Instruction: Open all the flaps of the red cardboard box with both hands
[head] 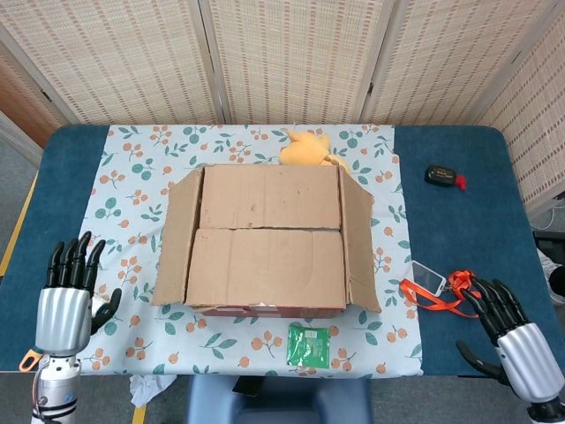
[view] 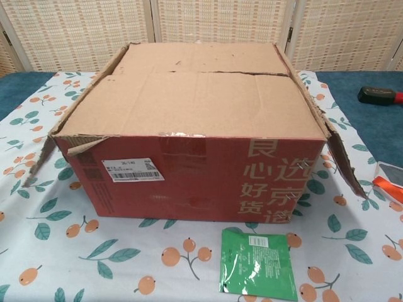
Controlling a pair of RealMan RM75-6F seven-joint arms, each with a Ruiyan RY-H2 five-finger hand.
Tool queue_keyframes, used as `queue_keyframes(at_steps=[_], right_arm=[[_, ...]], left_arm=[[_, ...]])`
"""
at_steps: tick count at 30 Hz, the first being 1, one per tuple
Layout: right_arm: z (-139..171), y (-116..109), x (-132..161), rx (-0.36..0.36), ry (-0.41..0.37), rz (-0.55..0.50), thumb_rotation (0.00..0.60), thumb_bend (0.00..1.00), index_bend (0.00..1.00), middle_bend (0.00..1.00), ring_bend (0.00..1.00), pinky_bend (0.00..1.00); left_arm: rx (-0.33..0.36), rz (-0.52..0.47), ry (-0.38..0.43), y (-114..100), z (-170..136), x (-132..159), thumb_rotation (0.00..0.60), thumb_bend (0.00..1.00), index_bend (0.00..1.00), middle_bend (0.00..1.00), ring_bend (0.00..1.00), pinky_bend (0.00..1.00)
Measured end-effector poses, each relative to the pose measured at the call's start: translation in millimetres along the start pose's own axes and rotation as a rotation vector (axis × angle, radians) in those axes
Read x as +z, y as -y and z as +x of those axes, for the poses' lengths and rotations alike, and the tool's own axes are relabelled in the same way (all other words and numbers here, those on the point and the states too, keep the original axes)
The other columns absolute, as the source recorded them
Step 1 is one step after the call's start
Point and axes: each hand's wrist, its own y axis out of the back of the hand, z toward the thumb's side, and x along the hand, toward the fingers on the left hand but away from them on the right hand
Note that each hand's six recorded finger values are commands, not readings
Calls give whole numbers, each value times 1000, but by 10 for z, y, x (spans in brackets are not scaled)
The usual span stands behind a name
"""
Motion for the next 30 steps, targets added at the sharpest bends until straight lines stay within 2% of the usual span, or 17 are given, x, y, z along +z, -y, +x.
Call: queue_keyframes(at_steps=[2, 5, 7, 11, 14, 19, 24, 30], right_arm=[[-92, 2, 37, 5, -5, -7, 600, 368, 0, 0, 0, 0], [-264, -1, 107, 42, -3, 17, 600, 368, 0, 0, 0, 0], [-409, -5, 167, 82, -1, 40, 600, 367, 0, 0, 0, 0], [-717, 19, 252, 172, -9, 83, 600, 368, 0, 0, 0, 0], [-1034, 32, 345, 219, -39, 124, 600, 368, 0, 0, 0, 0], [-1588, 3, 598, 208, -101, 161, 600, 367, 0, 0, 0, 0], [-1894, 135, 785, 257, -132, 178, 600, 367, 0, 0, 0, 0], [-2225, 339, 962, 297, -151, 211, 600, 367, 0, 0, 0, 0]], left_arm=[[-52, -33, 52, 50, -125, -38, 600, 373, 0, 0, 0, 0], [-102, -52, 78, 112, -243, -83, 600, 372, 0, 0, 0, 0], [-121, -16, 78, 153, -277, -136, 600, 371, 0, 0, 0, 0], [-148, 124, 71, 217, -330, -255, 600, 372, 0, 0, 0, 0], [-161, 169, 51, 244, -364, -359, 600, 372, 0, 0, 0, 0], [-181, 128, 22, 282, -392, -541, 600, 372, 0, 0, 0, 0], [-178, 111, -15, 289, -339, -795, 600, 372, 0, 0, 0, 0], [-160, 75, -37, 249, -301, -943, 600, 372, 0, 0, 0, 0]])
